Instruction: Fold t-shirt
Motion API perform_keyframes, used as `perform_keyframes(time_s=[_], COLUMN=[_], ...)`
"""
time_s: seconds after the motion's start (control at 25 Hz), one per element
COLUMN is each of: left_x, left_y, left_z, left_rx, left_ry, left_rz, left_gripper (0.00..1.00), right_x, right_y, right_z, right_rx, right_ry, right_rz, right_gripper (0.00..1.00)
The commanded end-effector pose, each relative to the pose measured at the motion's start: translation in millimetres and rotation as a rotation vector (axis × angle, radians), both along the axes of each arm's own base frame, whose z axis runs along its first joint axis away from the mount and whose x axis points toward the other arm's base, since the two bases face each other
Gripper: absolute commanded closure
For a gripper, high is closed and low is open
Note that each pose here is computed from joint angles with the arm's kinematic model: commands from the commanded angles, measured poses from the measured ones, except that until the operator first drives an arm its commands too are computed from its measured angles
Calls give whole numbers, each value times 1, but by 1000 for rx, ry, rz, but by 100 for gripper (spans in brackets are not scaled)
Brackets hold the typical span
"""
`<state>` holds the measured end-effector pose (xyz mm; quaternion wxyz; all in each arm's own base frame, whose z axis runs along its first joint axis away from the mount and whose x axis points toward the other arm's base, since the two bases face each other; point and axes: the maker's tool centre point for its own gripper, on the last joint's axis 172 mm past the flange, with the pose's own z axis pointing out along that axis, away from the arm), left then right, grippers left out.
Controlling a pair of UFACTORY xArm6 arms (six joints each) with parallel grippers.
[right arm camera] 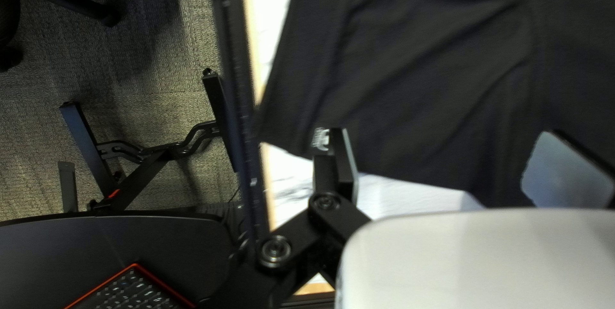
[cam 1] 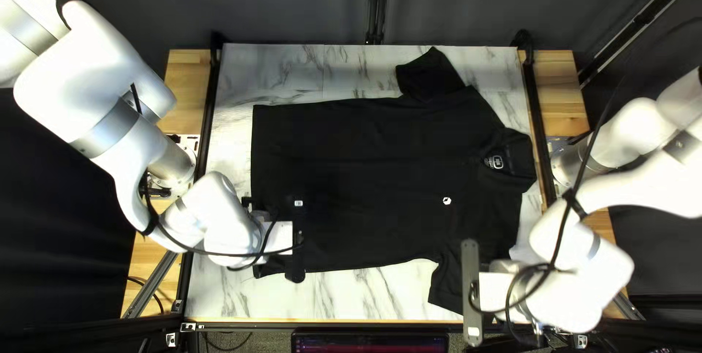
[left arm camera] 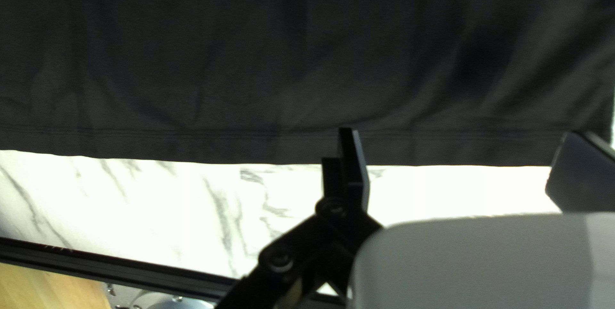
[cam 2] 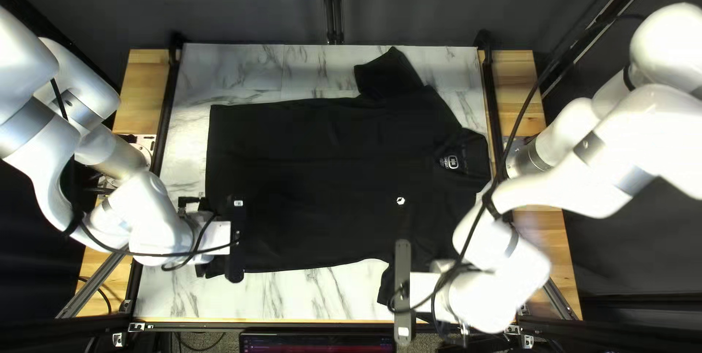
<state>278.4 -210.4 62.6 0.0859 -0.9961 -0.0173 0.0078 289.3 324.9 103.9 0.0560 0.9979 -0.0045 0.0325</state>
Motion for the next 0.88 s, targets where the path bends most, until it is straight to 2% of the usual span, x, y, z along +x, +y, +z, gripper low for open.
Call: perform_keyframes(time_s=[0.04, 0.4, 0.56, 0.72, 0.88], left_x=[4, 1, 0, -3, -3], left_y=[-21, -30, -29, -24, -22], left_z=[-3, -2, -3, -6, -4], left_rx=[-1, 4, 7, 6, 5], left_ry=[6, 7, 9, 7, 5], left_rz=[-13, -14, -11, -6, -6], left_gripper=[0, 0, 0, 0, 0], right_x=[-7, -14, -11, -6, -9], right_y=[7, 12, 30, 57, 63], right_z=[-4, -40, -43, -39, -42], right_rx=[-2, 24, 25, 17, 12], right_ry=[-1, -7, -8, 8, 22], right_rz=[-11, -19, -8, 16, 32], right_gripper=[0, 0, 0, 0, 0])
